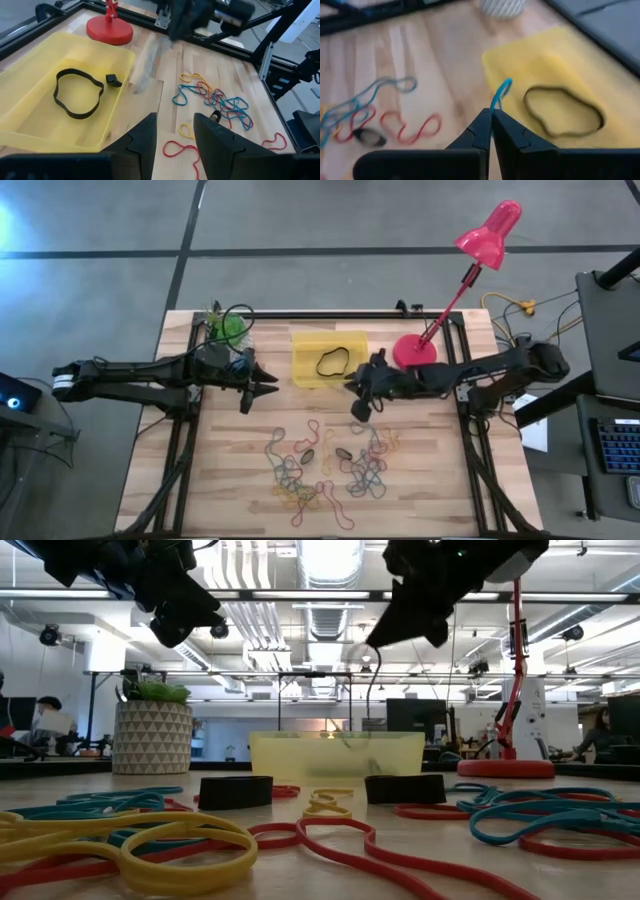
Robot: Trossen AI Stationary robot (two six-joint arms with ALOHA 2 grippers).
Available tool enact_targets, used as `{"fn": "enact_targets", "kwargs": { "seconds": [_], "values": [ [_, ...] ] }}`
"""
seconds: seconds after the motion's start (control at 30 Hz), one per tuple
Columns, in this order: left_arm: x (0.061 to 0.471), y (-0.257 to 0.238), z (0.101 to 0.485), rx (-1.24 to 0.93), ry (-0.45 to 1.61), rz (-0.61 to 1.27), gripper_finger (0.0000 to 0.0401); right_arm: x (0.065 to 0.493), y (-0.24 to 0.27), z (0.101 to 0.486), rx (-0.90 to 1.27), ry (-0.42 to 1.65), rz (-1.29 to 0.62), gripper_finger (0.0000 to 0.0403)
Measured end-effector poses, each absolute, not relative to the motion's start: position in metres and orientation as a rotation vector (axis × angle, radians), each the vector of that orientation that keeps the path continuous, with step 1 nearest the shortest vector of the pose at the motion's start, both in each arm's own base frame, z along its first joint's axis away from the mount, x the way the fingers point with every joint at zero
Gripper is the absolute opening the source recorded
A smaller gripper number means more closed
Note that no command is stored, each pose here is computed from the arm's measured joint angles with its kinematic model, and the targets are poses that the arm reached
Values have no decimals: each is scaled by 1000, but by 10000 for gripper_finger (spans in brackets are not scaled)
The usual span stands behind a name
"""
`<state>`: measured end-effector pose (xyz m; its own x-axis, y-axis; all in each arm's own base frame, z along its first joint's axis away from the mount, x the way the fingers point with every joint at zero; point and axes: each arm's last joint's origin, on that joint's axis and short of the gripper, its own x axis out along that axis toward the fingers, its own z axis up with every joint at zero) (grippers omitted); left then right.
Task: Pick and place rubber bands into bin
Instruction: Put the blue rubber band into the yellow bin
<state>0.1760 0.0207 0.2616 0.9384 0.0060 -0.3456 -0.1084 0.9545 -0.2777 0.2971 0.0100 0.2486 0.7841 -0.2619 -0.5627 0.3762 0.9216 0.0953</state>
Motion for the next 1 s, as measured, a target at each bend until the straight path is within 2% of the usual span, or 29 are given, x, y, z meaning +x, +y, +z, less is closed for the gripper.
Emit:
{"fn": "enact_targets", "kwargs": {
  "seconds": [0.33, 0.8, 1.0],
  "values": [
    [180, 21, 266, -301, 288, 53, 114, 300, -43, 262, 121, 457, -450, 8],
    [199, 23, 253, -354, 336, 65, 114, 304, -104, 231, 241, 529, -514, 8],
    [209, 25, 247, -376, 343, 69, 114, 308, -108, 219, 290, 571, -411, 19]
  ]
}}
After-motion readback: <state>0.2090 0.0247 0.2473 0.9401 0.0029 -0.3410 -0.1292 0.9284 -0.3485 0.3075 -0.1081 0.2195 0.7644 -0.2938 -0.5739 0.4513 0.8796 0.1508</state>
